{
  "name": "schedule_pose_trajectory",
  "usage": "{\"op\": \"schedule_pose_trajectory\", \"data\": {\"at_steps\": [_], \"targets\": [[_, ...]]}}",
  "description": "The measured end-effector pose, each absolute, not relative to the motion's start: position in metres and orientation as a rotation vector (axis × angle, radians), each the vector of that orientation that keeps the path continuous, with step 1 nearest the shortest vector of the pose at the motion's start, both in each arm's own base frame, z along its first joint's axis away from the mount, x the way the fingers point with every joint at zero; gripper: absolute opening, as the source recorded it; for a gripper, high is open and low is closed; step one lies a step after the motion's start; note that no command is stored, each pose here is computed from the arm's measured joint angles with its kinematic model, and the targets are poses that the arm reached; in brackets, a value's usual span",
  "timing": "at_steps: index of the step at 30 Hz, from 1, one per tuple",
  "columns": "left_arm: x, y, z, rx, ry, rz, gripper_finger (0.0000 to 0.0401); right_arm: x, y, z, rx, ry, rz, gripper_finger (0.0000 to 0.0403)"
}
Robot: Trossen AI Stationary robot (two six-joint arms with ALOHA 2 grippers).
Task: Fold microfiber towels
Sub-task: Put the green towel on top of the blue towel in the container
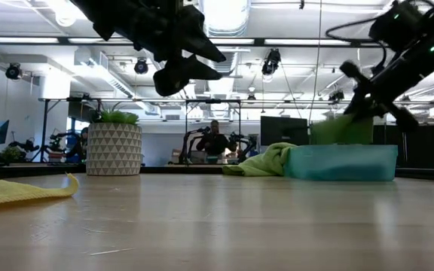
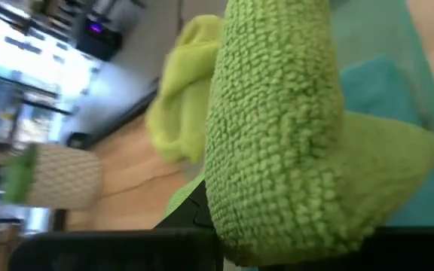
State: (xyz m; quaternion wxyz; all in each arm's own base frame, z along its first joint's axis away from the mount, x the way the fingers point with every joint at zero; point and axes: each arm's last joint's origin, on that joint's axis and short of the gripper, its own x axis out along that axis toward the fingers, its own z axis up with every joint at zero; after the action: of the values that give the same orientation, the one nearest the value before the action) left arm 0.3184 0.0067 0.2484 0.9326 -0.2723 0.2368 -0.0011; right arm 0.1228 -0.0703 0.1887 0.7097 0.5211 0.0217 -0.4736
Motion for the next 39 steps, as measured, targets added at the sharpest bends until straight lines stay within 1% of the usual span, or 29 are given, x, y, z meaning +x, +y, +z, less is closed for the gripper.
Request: {"op": "schedule_pose_trajectory", "data": {"at_steps": [4, 7, 16, 19, 24, 26, 29, 33, 39], "targets": [[0.321, 0.007, 0.246, -0.605, 0.480, 0.008, 0.0132, 0.128, -0.082, 0.180, 1.196, 0.165, -1.001, 0.0038], [0.323, 0.007, 0.243, -0.607, 0.485, 0.010, 0.0132, 0.135, -0.087, 0.175, 1.199, 0.201, -0.986, 0.0038], [0.326, 0.007, 0.239, -0.632, 0.495, 0.016, 0.0132, 0.145, -0.088, 0.150, 1.288, 0.425, -0.966, 0.0038], [0.326, 0.007, 0.240, -0.632, 0.483, 0.012, 0.0132, 0.148, -0.090, 0.155, 1.277, 0.467, -0.978, 0.0038], [0.327, 0.007, 0.240, -0.631, 0.480, 0.010, 0.0132, 0.152, -0.093, 0.171, 1.188, 0.651, -1.024, 0.0045], [0.327, 0.007, 0.240, -0.631, 0.477, 0.009, 0.0132, 0.155, -0.095, 0.177, 1.160, 0.701, -1.028, 0.0057], [0.327, 0.007, 0.240, -0.631, 0.477, 0.009, 0.0132, 0.162, -0.099, 0.184, 1.146, 0.723, -1.020, 0.0087], [0.327, 0.007, 0.241, -0.627, 0.467, 0.005, 0.0132, 0.168, -0.102, 0.182, 1.157, 0.772, -1.036, 0.0143], [0.327, 0.007, 0.242, -0.625, 0.456, 0.001, 0.0132, 0.170, -0.102, 0.173, 1.213, 0.904, -1.060, 0.0228]]}}
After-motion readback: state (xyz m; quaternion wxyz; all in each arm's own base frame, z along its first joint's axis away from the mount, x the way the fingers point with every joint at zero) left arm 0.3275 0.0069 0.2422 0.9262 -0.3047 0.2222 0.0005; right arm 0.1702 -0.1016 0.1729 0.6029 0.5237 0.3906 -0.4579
